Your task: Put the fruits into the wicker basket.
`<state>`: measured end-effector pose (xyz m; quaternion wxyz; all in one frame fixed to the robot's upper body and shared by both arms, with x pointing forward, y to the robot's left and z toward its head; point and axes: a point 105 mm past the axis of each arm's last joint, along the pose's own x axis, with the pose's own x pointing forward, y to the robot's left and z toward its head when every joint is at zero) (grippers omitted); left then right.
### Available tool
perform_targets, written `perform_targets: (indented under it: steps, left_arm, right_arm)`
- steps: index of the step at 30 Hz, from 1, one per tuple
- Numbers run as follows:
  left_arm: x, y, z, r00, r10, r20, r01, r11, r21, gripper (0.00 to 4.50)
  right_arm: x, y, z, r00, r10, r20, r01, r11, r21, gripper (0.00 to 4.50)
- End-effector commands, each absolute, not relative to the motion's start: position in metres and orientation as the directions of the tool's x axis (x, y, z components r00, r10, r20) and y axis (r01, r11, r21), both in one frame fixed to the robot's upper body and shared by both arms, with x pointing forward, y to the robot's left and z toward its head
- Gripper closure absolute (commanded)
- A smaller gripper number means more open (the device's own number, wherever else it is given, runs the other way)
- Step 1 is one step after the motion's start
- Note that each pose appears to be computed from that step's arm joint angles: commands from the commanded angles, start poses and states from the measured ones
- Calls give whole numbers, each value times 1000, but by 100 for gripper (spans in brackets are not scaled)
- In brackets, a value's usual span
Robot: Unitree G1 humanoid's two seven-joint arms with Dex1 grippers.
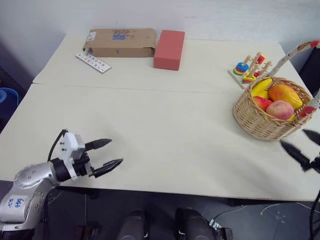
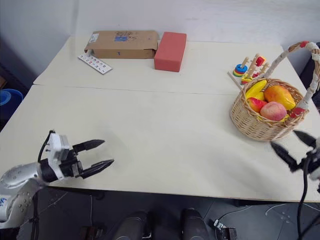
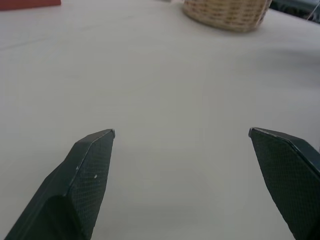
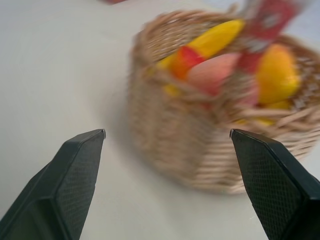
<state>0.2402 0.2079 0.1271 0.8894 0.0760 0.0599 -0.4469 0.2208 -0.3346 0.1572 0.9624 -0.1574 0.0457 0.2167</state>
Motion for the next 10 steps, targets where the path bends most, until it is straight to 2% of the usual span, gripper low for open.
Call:
perform_targets:
  steps: [1, 5, 8, 10]
  left_arm:
    - [223, 221, 114, 610, -760, -222, 792, 589, 159, 0]
    - [215, 222, 105, 637, -730, -248, 771, 589, 244, 0]
    - [218, 219, 106, 648, -724, -238, 759, 584, 288, 0]
    - [213, 211, 104, 610, -748, -262, 789, 547, 278, 0]
  right_arm:
    - [200, -283, 137, 664, 694, -278, -743, 567, -357, 34]
    - [219, -230, 117, 500, 835, -229, -846, 415, -334, 16]
    - [236, -206, 112, 448, 873, -191, -863, 367, -348, 16]
    - [253, -191, 107, 435, 887, -154, -864, 362, -351, 16]
